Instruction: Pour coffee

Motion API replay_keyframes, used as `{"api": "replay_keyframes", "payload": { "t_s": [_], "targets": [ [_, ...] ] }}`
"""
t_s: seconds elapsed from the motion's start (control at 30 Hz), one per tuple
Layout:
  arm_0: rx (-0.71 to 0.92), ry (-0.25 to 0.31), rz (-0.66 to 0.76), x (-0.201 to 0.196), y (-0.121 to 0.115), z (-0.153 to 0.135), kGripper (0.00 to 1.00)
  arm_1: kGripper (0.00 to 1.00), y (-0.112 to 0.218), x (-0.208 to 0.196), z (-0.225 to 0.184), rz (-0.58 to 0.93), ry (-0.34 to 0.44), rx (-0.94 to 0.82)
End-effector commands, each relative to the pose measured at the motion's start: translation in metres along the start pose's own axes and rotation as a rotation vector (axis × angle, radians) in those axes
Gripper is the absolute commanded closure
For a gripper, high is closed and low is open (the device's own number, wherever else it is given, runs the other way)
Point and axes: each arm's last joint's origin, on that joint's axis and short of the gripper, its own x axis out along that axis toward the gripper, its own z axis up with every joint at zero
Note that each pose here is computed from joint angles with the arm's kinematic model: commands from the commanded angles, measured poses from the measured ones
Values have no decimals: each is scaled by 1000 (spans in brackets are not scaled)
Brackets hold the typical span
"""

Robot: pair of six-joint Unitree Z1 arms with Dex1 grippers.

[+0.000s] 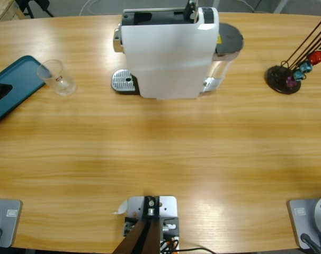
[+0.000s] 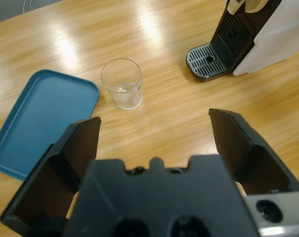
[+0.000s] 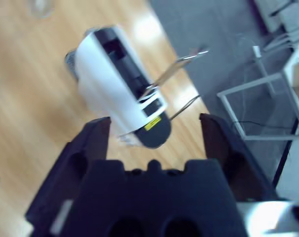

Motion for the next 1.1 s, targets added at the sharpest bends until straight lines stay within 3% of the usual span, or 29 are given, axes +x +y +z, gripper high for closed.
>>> {"api": "replay_keyframes", "payload": {
  "t_s": [0.03,0.1,0.2,0.27,0.33,0.43,0.63,1.1],
  "targets": [
    [30,46,-6,8,-1,-10,69,1000,0,3,-6,-8,-213,159],
    [29,44,-6,7,-1,-10,69,1000,3,5,-6,29,-238,170],
    [28,40,-7,7,-1,-10,69,1000,-15,3,-14,-91,-253,274],
    [27,38,-6,7,-1,-10,69,1000,-17,14,-13,-217,-206,206],
    [26,36,-6,6,0,-10,69,1000,-7,43,-23,-392,-95,156],
    [26,35,-6,6,0,-10,69,1000,25,73,-35,-545,-49,137],
    [26,35,-6,6,0,-11,73,1000,75,109,-20,-572,-44,80],
    [26,35,-5,6,0,-11,78,1000,99,137,-7,-576,-23,29]
  ]
}}
